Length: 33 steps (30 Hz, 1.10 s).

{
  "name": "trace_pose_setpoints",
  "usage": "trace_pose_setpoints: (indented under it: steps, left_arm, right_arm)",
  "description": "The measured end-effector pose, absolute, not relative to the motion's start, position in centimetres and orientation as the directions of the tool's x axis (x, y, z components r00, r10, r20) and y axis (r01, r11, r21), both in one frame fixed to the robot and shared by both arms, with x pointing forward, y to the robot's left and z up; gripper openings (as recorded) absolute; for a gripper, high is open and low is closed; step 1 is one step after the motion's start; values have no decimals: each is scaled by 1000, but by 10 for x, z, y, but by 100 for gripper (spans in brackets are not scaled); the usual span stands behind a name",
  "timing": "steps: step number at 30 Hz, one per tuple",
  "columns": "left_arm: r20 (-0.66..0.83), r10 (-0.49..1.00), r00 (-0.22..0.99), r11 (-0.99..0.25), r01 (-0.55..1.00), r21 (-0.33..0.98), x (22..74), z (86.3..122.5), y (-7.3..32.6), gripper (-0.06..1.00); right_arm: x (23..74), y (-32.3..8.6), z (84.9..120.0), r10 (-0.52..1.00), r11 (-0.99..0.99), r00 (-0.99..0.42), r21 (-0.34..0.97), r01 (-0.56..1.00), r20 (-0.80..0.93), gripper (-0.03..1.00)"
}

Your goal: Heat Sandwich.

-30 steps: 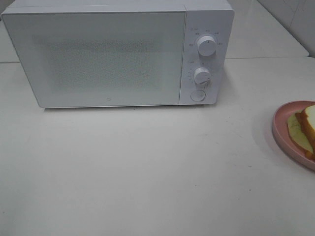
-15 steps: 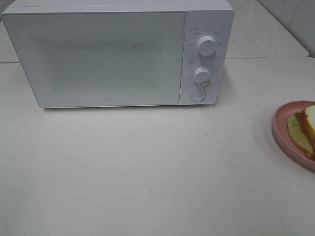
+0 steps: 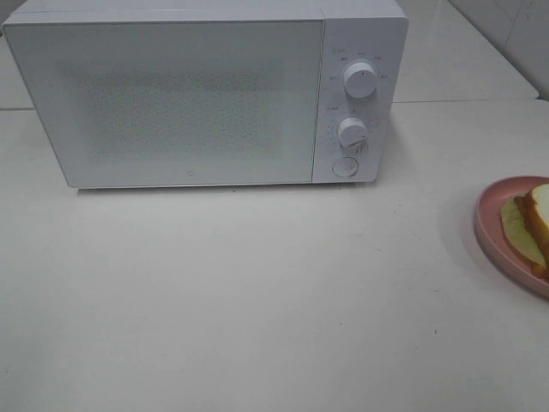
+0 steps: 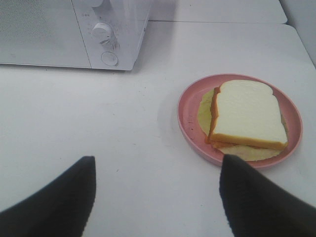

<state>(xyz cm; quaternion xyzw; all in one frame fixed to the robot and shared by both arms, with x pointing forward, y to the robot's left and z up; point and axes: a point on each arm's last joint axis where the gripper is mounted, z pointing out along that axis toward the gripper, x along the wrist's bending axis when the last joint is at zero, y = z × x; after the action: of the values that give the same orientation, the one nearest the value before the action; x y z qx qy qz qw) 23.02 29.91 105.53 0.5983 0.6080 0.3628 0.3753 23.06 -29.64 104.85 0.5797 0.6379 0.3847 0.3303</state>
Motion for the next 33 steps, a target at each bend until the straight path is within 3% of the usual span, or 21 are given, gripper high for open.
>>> trace_pose_setpoints:
  steps: [33]
  left_arm:
    - [-22,1000,-3,21,455,890,230,1055,299,76]
  right_arm:
    - [231,-296,1049,994,32,-110,874,485,25,69]
